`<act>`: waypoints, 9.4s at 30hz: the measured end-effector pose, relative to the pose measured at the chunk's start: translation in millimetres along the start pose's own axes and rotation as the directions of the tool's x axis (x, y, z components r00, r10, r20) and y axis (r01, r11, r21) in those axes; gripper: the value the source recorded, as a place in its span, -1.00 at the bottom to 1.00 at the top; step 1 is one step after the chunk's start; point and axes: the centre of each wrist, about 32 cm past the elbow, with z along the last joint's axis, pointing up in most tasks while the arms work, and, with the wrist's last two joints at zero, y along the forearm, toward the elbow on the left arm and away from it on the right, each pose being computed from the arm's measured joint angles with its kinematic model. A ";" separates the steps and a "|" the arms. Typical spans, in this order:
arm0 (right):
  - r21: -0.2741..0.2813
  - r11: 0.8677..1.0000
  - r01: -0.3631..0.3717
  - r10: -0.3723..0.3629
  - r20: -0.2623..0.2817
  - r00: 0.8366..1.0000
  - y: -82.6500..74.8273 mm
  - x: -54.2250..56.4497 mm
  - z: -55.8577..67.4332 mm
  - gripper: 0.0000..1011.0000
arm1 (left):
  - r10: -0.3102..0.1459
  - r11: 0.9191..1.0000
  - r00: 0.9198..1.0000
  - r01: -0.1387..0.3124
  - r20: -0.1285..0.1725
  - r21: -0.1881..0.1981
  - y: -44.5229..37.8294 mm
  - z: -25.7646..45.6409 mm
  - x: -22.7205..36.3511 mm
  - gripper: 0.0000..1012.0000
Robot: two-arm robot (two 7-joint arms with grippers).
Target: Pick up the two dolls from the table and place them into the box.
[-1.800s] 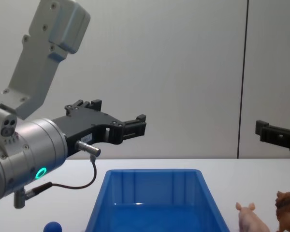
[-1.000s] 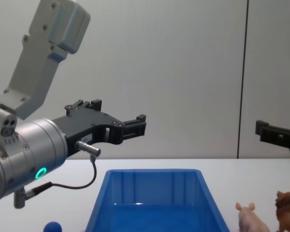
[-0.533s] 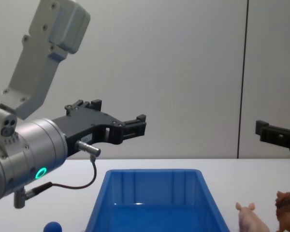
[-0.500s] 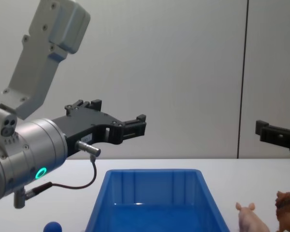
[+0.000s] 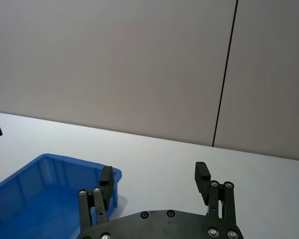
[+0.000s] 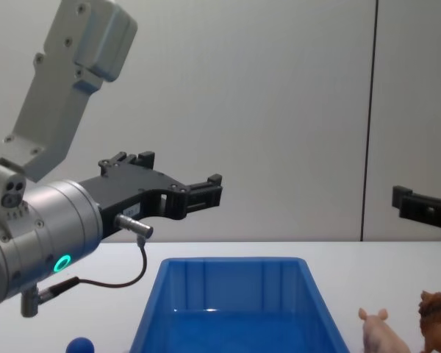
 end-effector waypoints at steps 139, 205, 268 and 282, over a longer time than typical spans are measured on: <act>-0.236 0.943 -0.234 0.236 -0.021 0.971 78.2 -70.8 -1.5 0.67 | 0.000 1.000 1.000 0.000 0.000 0.000 0.0 0.0 0.0 0.98; -0.429 0.903 0.014 -0.022 -0.013 1.000 20.4 -51.5 -51.6 0.08 | 0.000 1.000 1.000 0.000 0.000 0.000 0.0 0.0 0.0 0.98; -0.198 0.960 -0.199 0.189 -0.069 0.979 73.2 -66.2 -16.0 0.88 | 0.000 1.000 1.000 0.000 0.000 0.000 0.0 0.0 0.0 0.98; -0.203 0.979 -0.019 0.018 -0.008 1.000 55.1 -51.8 -15.3 0.98 | 0.000 1.000 1.000 0.000 0.000 0.000 0.0 0.0 0.0 0.98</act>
